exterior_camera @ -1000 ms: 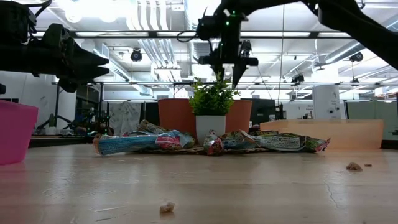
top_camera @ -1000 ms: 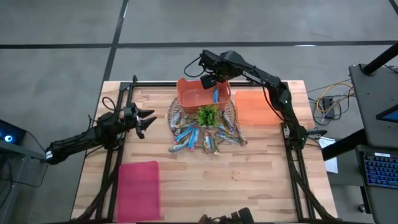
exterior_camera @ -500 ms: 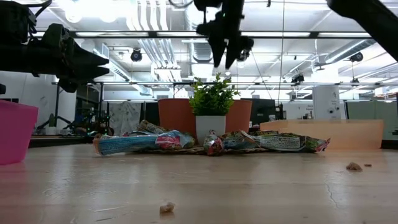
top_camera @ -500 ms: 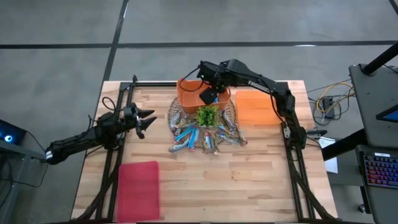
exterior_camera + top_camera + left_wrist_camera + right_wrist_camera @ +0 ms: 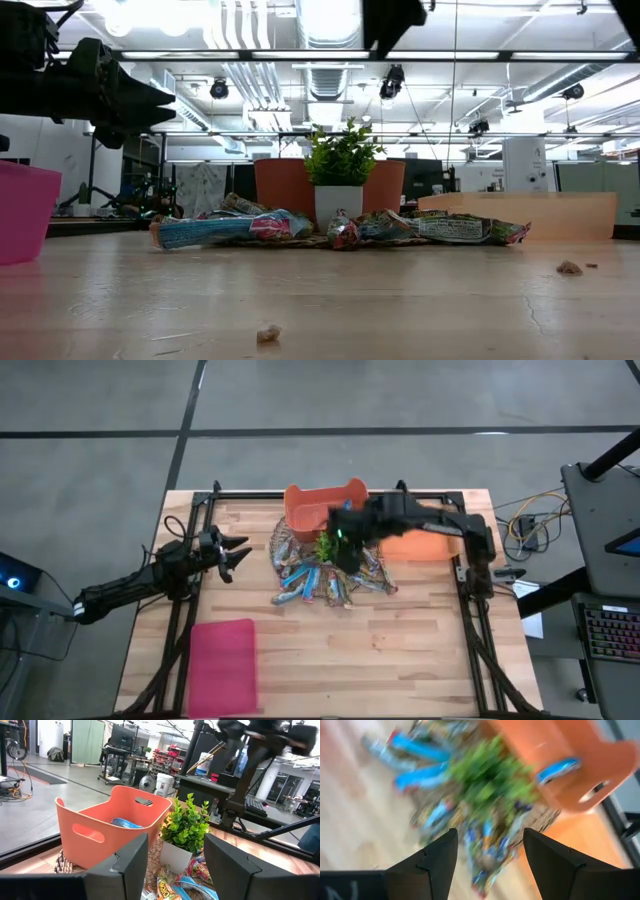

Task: Pick and place Granola Bars by type
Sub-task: Put the blue granola bar into the dark orange bin

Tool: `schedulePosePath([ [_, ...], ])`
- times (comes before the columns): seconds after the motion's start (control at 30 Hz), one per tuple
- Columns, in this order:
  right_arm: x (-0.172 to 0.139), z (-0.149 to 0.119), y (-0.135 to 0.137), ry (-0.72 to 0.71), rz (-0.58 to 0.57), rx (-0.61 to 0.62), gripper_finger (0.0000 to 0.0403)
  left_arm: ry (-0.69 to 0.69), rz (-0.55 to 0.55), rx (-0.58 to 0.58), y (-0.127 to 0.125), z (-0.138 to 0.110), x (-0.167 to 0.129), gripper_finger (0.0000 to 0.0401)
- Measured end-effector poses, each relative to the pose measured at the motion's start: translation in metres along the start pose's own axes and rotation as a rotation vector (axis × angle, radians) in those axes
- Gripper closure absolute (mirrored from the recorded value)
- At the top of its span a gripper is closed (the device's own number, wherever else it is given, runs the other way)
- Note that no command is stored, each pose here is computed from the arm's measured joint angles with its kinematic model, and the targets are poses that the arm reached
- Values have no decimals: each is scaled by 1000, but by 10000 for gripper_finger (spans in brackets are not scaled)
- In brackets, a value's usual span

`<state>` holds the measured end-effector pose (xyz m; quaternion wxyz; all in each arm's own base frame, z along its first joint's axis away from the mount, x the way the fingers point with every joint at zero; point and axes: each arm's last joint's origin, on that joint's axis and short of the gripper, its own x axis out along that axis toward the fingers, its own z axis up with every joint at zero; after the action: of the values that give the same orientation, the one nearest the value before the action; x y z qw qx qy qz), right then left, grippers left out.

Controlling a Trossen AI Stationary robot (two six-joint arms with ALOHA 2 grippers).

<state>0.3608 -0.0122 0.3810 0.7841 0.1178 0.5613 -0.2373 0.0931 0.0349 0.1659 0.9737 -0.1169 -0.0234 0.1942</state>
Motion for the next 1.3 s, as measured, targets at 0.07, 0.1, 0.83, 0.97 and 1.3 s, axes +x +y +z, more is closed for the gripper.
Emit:
schedulePosePath([
  [0.07,1,-17,13,35,-3,-34,186,0,0,0,0,0,0,227],
  [0.1,3,-26,19,51,-6,-46,186,0,0,0,0,0,0,227],
  [0.83,106,-128,41,9,-30,-124,186,1,0,0,0,0,0,227],
  [0.97,123,-133,43,-8,-26,-120,186,0,0,0,0,0,0,227],
  [1.3,154,-153,36,22,-36,-106,188,0,0,0,0,0,0,227],
])
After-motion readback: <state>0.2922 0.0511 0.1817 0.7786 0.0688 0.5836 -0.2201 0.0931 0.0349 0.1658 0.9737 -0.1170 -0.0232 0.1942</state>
